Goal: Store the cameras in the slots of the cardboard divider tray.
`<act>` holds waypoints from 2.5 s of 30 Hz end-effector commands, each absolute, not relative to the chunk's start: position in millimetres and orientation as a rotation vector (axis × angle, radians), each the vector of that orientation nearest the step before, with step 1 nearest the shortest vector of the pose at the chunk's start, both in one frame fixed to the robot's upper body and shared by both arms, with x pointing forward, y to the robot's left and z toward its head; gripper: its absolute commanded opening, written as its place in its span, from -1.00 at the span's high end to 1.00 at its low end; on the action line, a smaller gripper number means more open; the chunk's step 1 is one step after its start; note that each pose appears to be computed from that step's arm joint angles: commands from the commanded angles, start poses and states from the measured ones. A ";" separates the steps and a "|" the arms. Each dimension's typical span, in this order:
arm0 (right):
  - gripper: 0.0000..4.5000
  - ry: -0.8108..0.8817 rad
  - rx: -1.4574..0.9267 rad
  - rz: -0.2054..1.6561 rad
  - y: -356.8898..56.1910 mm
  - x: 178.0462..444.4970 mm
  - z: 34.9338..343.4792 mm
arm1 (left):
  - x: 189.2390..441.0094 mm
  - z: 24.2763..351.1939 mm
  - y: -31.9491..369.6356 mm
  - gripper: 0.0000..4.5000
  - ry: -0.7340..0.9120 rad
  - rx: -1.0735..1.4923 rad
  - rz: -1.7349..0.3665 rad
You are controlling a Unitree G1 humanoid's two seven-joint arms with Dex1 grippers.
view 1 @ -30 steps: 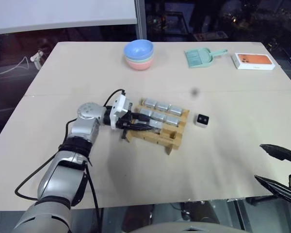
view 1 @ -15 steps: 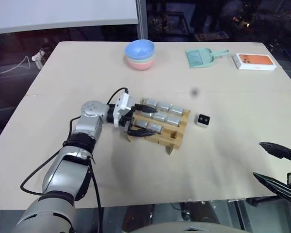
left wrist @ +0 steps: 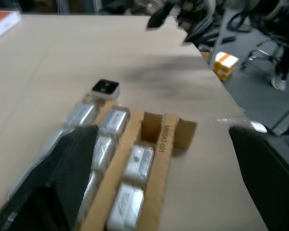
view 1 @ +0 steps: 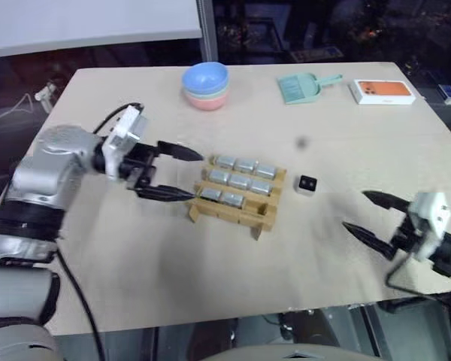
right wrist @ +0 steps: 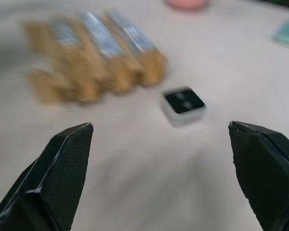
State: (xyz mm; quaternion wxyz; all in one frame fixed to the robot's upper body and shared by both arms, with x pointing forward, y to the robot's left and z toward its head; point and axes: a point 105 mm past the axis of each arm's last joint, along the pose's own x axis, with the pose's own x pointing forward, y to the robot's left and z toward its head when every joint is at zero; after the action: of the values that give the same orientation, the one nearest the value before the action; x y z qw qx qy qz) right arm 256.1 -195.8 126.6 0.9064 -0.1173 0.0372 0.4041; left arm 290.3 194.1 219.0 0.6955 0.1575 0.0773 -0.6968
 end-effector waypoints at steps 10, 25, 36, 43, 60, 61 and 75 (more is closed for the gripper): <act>-1.00 0.262 -0.325 0.877 -178.3 341.3 94.2 | 253.2 238.1 197.0 -0.98 0.224 0.400 -1.588; -1.00 0.143 -0.348 1.012 -140.9 356.5 105.8 | 254.4 227.2 197.9 -0.98 0.211 0.381 -1.563; 0.11 0.127 -0.398 1.019 -147.7 348.8 107.1 | 267.3 215.1 197.9 -1.00 0.275 0.348 -1.532; 0.11 -0.143 -0.833 1.001 -110.2 345.9 145.2 | 307.1 203.0 144.8 -1.00 0.202 0.021 -1.420; 0.11 -0.837 -1.154 0.981 -25.2 301.3 213.4 | 328.2 202.6 95.0 -1.00 0.235 -0.163 -1.410; 0.11 -0.810 -1.159 0.982 -28.7 303.4 208.7 | 328.3 201.2 94.4 -1.00 0.237 -0.157 -1.409; 0.11 -0.594 -1.204 0.912 -87.0 320.6 190.4 | 323.5 203.6 91.9 -1.00 0.226 -0.161 -1.431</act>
State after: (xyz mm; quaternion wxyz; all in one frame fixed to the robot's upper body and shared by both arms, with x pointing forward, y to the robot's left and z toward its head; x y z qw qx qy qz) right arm 324.6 -87.9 171.3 0.6899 -0.5407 -0.2333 0.4211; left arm 327.3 92.2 189.2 0.7507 -0.0817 0.1280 -0.6430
